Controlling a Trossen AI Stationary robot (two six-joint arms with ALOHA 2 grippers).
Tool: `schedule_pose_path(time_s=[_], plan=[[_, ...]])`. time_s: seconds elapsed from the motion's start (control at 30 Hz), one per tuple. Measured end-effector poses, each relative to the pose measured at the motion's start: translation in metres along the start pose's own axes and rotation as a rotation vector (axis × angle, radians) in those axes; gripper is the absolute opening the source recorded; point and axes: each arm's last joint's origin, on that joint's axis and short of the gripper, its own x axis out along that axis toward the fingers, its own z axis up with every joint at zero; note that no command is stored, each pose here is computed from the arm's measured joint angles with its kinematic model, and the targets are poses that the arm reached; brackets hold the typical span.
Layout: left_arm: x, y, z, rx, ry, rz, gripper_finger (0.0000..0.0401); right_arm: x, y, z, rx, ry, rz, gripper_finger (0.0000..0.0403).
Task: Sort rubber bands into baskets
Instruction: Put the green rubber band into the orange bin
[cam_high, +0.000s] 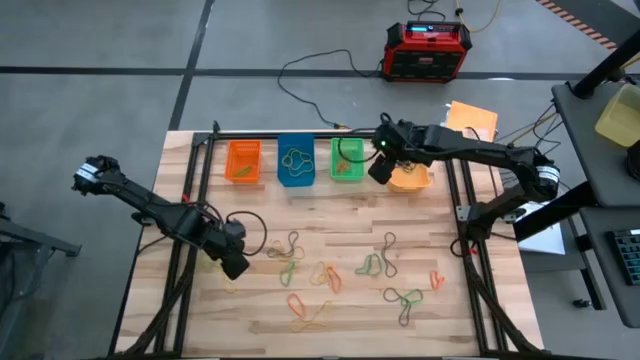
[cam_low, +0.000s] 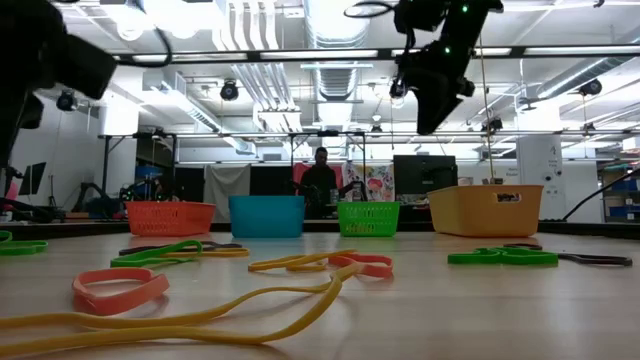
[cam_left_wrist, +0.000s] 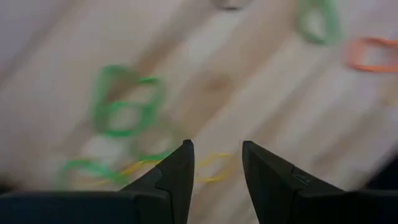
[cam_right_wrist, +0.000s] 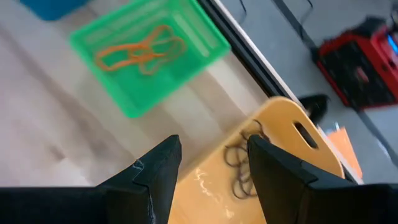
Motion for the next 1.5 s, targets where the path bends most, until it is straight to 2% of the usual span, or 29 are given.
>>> schedule_pose_path(time_s=[0.07, 0.2, 0.63, 0.93, 1.3, 1.5], plan=[[0.001, 0.005, 0.0, -0.037, -0.021, 0.054, 0.012, -0.003, 0.007, 0.0, -0.032, -0.016, 0.015, 0.018], [0.006, 0.01, -0.001, -0.057, -0.044, 0.09, 0.012, -0.007, 0.016, -0.002, -0.08, -0.023, 0.033, 0.018], [0.014, 0.019, 0.003, -0.154, -0.222, 0.167, 0.012, -0.008, 0.019, 0.0, -0.08, -0.046, 0.038, 0.018], [0.033, 0.016, 0.002, -0.206, -0.094, 0.242, 0.012, -0.006, 0.019, -0.001, -0.087, -0.045, 0.038, 0.018], [0.054, 0.013, 0.002, -0.188, -0.018, 0.353, 0.012, 0.002, 0.021, -0.007, -0.094, -0.034, 0.036, 0.018], [0.06, 0.013, 0.003, -0.162, -0.002, 0.391, 0.0105, 0.004, 0.021, -0.008, -0.095, -0.034, 0.036, 0.018]])
